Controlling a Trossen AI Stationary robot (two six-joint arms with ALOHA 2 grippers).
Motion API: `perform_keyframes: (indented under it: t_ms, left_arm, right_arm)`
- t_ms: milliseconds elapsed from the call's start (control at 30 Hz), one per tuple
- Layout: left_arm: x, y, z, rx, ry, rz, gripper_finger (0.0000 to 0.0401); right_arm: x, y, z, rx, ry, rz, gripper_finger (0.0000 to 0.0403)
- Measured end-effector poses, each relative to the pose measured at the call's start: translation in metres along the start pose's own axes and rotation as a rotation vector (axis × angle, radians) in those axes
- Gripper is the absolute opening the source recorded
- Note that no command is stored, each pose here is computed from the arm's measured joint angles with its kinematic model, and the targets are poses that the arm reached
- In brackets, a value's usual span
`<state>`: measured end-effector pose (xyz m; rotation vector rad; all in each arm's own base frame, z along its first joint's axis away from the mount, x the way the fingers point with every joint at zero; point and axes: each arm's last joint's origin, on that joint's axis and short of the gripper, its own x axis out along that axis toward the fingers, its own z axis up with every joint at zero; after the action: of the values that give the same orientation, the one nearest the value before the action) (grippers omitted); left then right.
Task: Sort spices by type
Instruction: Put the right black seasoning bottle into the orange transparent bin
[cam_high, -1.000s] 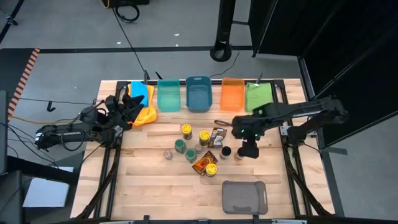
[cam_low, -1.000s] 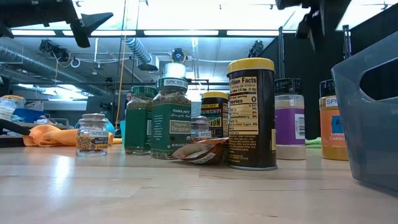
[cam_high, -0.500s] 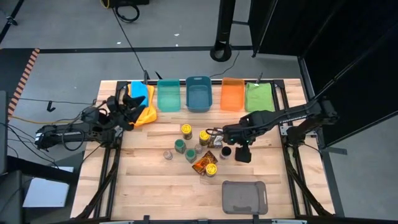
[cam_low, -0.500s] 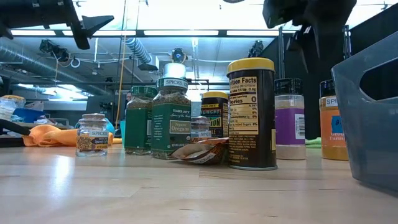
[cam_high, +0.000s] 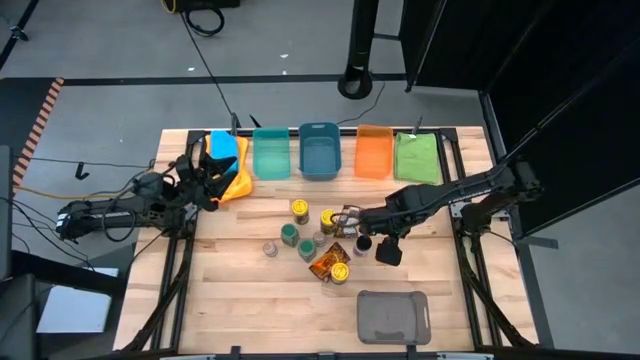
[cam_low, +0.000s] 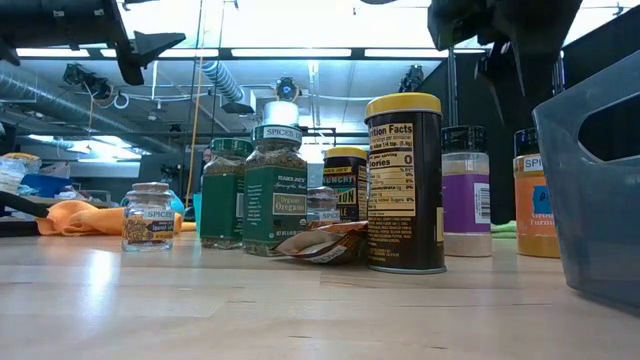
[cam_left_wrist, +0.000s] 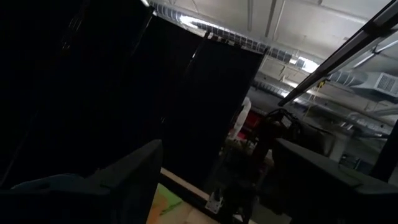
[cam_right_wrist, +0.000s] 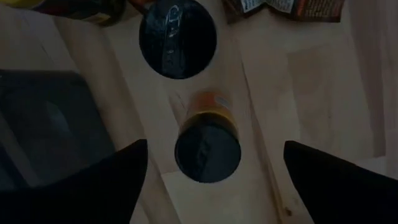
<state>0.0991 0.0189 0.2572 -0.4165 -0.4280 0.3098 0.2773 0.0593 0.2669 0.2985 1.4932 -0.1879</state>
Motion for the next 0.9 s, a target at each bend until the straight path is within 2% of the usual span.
perform_keyframes:
  t_ms: [167, 367, 600, 733, 900]
  left_arm:
    - [0.000, 0.000, -0.001, 0.002, 0.009, 0.004, 0.0310]
    - [0.000, 0.000, -0.001, 0.001, 0.009, 0.004, 0.0310]
    - [0.000, 0.000, -0.001, 0.001, 0.009, 0.004, 0.0310]
    - [0.000, 0.000, -0.001, 0.001, 0.009, 0.004, 0.0310]
    - [0.000, 0.000, -0.001, 0.002, 0.012, 0.005, 0.0310]
  right_arm:
    - [0.018, 0.010, 0.005, -0.030, 0.011, -0.071, 0.0374]
    - [0.044, 0.013, 0.009, -0.060, 0.130, -0.154, 0.0373]
    - [0.058, 0.015, 0.013, -0.061, 0.171, -0.177, 0.0363]
    - [0.056, 0.015, 0.013, -0.041, 0.165, -0.183, 0.0325]
    - [0.055, 0.015, 0.012, -0.032, 0.166, -0.183, 0.0225]
